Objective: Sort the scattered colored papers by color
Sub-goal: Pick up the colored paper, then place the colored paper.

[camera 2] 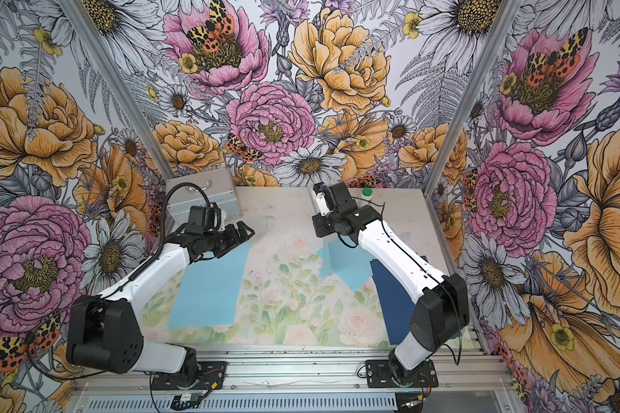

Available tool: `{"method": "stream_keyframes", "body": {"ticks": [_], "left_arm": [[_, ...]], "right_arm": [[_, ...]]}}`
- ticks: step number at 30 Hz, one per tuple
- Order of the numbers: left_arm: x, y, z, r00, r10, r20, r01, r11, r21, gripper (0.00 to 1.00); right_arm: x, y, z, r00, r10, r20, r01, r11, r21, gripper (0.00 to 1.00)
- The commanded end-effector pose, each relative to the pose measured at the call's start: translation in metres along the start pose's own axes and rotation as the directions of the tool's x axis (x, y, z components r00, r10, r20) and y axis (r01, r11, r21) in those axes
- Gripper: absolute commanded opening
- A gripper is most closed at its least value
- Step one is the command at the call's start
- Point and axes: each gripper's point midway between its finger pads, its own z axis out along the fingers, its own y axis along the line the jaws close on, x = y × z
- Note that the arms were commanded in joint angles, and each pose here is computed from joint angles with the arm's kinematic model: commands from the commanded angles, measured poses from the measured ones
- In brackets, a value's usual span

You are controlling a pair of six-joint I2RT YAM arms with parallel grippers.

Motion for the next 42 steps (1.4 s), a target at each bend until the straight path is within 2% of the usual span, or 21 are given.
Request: {"method": "stream_keyframes", "body": {"ticks": [1,5,8,15,21,27,30,33,36,39,42], "left_arm": [[-0.004,0.017,-0.026,0.996,-0.065,0.068,0.066,0.998,-0.017,0.98],[-0.01,0.045,-0.055,0.979,-0.146,0.14,0.152,0.988,-0.032,0.98],[-0.015,0.055,-0.079,0.965,-0.186,0.186,0.188,0.982,0.01,0.98],[-0.028,0.067,-0.136,0.906,-0.267,0.329,0.256,0.964,0.077,0.98],[-0.031,0.08,-0.174,0.836,-0.338,0.432,0.317,0.941,0.123,0.98],[-0.037,0.08,-0.208,0.779,-0.359,0.514,0.316,0.933,0.172,0.98],[-0.039,0.079,-0.222,0.754,-0.356,0.552,0.317,0.933,0.169,0.98],[-0.043,0.077,-0.233,0.728,-0.353,0.588,0.315,0.934,0.169,0.98],[-0.047,0.074,-0.244,0.711,-0.336,0.618,0.303,0.939,0.162,0.98],[-0.052,0.073,-0.245,0.71,-0.338,0.617,0.306,0.938,0.162,0.98],[-0.052,0.078,-0.236,0.72,-0.364,0.591,0.331,0.929,0.168,0.98]], "right_arm": [[-0.01,0.04,-0.01,0.998,-0.067,0.015,0.068,0.992,-0.111,0.0],[-0.018,0.096,-0.009,0.989,-0.145,0.038,0.15,0.962,-0.229,0.0],[-0.026,0.134,-0.008,0.984,-0.166,0.057,0.176,0.933,-0.315,0.0],[-0.043,0.227,-0.015,0.966,-0.225,0.128,0.258,0.823,-0.506,0.0],[-0.061,0.276,-0.02,0.965,-0.203,0.164,0.261,0.749,-0.609,0.0],[-0.076,0.3,-0.02,0.968,-0.161,0.192,0.247,0.736,-0.63,0.0],[-0.086,0.299,-0.011,0.976,-0.093,0.195,0.195,0.772,-0.606,0.0],[-0.09,0.288,0.01,0.987,-0.004,0.161,0.095,0.82,-0.564,0.0],[-0.091,0.272,0.036,0.986,0.108,0.128,-0.023,0.845,-0.534,0.0],[-0.086,0.254,0.07,0.961,0.264,0.083,-0.186,0.838,-0.513,0.0],[-0.072,0.249,0.101,0.917,0.398,0.032,-0.327,0.795,-0.511,0.0]]}}
